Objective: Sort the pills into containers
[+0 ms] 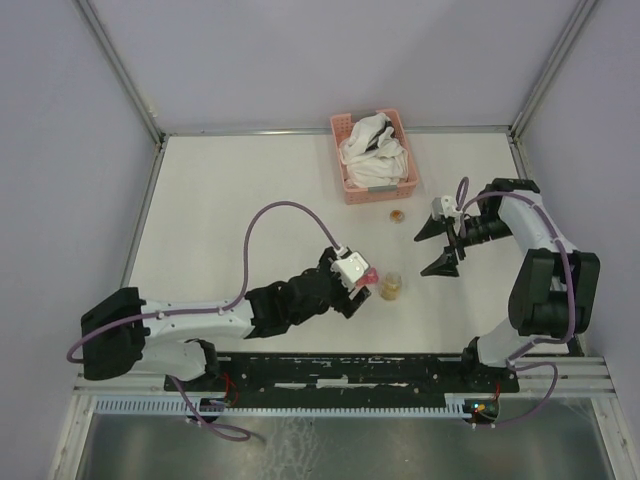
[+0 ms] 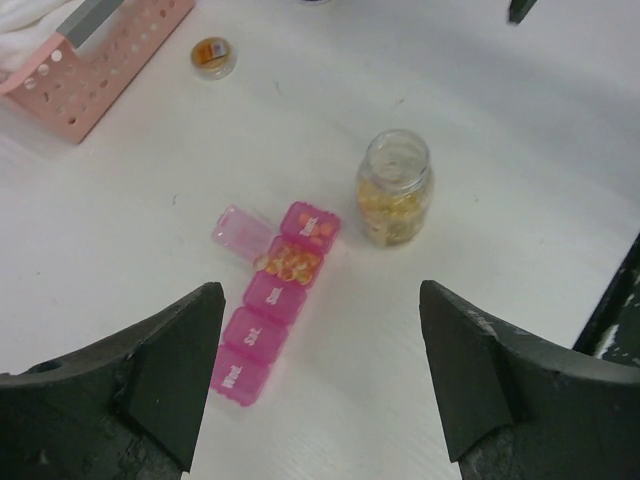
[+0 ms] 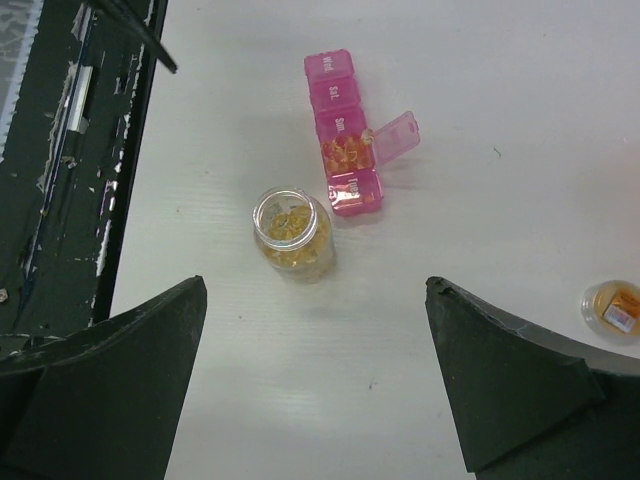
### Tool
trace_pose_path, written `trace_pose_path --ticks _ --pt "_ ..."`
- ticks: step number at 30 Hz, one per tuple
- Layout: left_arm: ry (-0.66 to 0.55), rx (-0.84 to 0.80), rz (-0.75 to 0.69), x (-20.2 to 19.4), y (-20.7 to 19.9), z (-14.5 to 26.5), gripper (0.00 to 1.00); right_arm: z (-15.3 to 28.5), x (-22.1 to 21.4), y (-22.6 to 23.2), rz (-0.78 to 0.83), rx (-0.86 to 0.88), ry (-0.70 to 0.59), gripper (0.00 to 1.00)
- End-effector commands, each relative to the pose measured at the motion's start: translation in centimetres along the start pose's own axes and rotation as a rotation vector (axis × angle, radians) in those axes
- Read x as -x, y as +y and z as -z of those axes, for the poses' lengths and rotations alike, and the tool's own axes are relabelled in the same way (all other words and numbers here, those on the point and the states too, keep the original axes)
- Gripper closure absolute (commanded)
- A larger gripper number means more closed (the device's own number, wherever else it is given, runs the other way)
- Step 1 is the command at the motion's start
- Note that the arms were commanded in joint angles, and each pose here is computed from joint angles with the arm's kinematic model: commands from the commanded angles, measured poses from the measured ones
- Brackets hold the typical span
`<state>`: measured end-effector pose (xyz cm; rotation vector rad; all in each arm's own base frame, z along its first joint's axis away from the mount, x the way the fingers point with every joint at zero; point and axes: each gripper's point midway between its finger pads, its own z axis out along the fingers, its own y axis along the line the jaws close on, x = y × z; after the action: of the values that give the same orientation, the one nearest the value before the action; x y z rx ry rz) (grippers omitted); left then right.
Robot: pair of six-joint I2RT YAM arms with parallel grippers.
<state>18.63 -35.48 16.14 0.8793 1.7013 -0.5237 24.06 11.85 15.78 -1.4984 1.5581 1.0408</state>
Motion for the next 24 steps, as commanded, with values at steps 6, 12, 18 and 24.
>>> trace_pose_path --ticks 6,12,18,24 --pt "-0.069 -0.054 -0.127 -2.8 3.0 1.8 0.13 0.6 1.1 -0.1 0.084 -0.056 0.02 0.01" --pt "-0.165 -0.079 -0.138 -5.0 3.3 2.3 0.13 0.5 0.6 -1.0 0.102 -0.126 0.054 0.01" --pt "-0.136 -0.112 -0.131 -6.5 3.6 1.6 0.15 0.3 0.3 -0.7 0.085 -0.104 0.055 0.01" --pt "-0.177 -0.126 -0.116 -7.3 4.0 1.3 0.13 0.3 0.1 0.0 0.08 -0.084 0.061 0.01"
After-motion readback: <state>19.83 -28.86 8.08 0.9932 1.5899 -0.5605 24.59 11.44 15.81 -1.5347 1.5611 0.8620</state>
